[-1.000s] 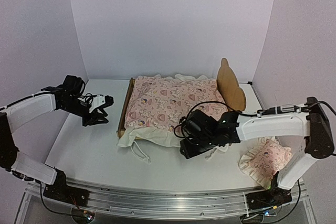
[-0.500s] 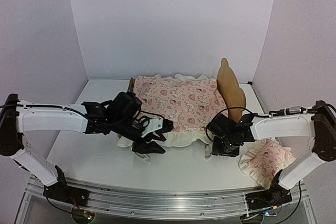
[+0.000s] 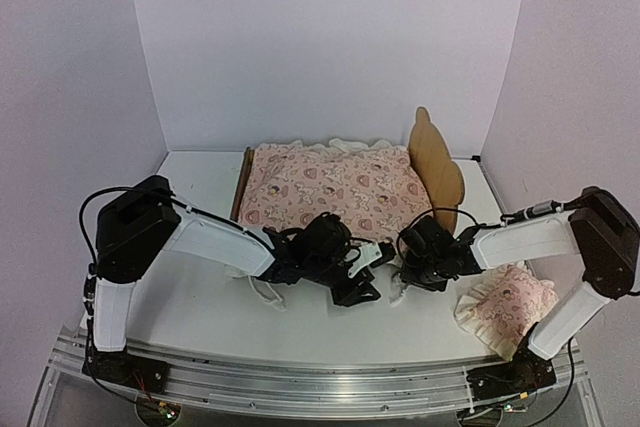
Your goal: Set up the pet bed
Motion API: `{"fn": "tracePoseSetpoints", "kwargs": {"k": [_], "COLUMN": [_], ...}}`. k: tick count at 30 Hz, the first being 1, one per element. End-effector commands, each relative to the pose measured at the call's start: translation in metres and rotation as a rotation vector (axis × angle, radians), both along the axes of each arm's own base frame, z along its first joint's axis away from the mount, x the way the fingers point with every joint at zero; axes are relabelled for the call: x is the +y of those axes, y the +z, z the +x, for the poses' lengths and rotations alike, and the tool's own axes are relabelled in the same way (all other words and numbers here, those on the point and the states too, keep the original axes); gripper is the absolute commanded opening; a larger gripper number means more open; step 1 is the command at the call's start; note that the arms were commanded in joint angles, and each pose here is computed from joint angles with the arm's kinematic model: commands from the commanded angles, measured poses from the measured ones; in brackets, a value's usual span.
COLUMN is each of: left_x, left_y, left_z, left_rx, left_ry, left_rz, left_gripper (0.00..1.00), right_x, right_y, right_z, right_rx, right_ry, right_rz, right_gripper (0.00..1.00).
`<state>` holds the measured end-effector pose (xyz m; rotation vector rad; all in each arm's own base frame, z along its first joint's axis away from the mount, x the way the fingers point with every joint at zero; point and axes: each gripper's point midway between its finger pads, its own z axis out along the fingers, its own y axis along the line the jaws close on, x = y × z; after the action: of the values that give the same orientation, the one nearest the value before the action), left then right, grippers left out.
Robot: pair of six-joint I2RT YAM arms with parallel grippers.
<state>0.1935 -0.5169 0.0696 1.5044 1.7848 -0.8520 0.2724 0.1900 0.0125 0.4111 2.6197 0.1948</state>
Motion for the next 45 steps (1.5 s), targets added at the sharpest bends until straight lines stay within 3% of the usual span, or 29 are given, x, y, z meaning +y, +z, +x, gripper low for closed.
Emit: {"fn": "tracePoseSetpoints", "kwargs": {"k": [1, 4, 9, 19, 24, 31, 35, 39, 43, 45], "left_x": [-0.03, -0.039, -0.053, -0.07, -0.066, -0.06, -0.058, -0.046, -0.034, -0.035], "left_y": [0.021, 0.012, -0.007, -0.036, -0.052, -0.072, -0.065, -0.05, -0.036, -0.032], "left_z": [0.029, 0.04, 0.059, 0.069, 0.072, 0.062, 0.06, 0.048, 0.032, 0.026], "left_rx": [-0.057, -0.078, -0.099, -0.116, -0.126, -0.078, -0.073, -0.012, 0.033, 0.051], "left_ry": [0.113, 0.162, 0.237, 0.295, 0.315, 0.282, 0.269, 0.203, 0.135, 0.111], "left_rz": [-0.089, -0.085, -0.06, -0.032, 0.006, 0.057, 0.079, 0.114, 0.116, 0.116], "left_gripper": [0.5, 0.49, 0.49, 0.5, 0.37, 0.0, 0.0, 0.0, 0.0, 0.0], "right_x": [-0.002, -0.01, -0.011, -0.012, -0.013, -0.006, 0.004, 0.019, 0.024, 0.018], "right_y": [-0.027, -0.031, -0.028, 0.035, 0.037, 0.027, 0.019, 0.012, -0.007, -0.022], "right_z": [-0.017, -0.028, -0.037, -0.034, -0.041, -0.046, -0.044, -0.043, -0.043, -0.046], "right_rx": [0.121, 0.164, 0.219, 0.074, 0.08, 0.121, 0.111, 0.094, 0.121, 0.148], "right_ry": [0.057, 0.104, 0.178, 0.17, 0.152, 0.111, 0.083, 0.098, 0.119, 0.107], "right_rz": [-0.004, -0.053, -0.089, 0.007, 0.042, 0.109, 0.152, 0.136, 0.059, 0.01], "right_gripper": [0.25, 0.18, 0.24, 0.34, 0.38, 0.46, 0.58, 0.6, 0.55, 0.43]}}
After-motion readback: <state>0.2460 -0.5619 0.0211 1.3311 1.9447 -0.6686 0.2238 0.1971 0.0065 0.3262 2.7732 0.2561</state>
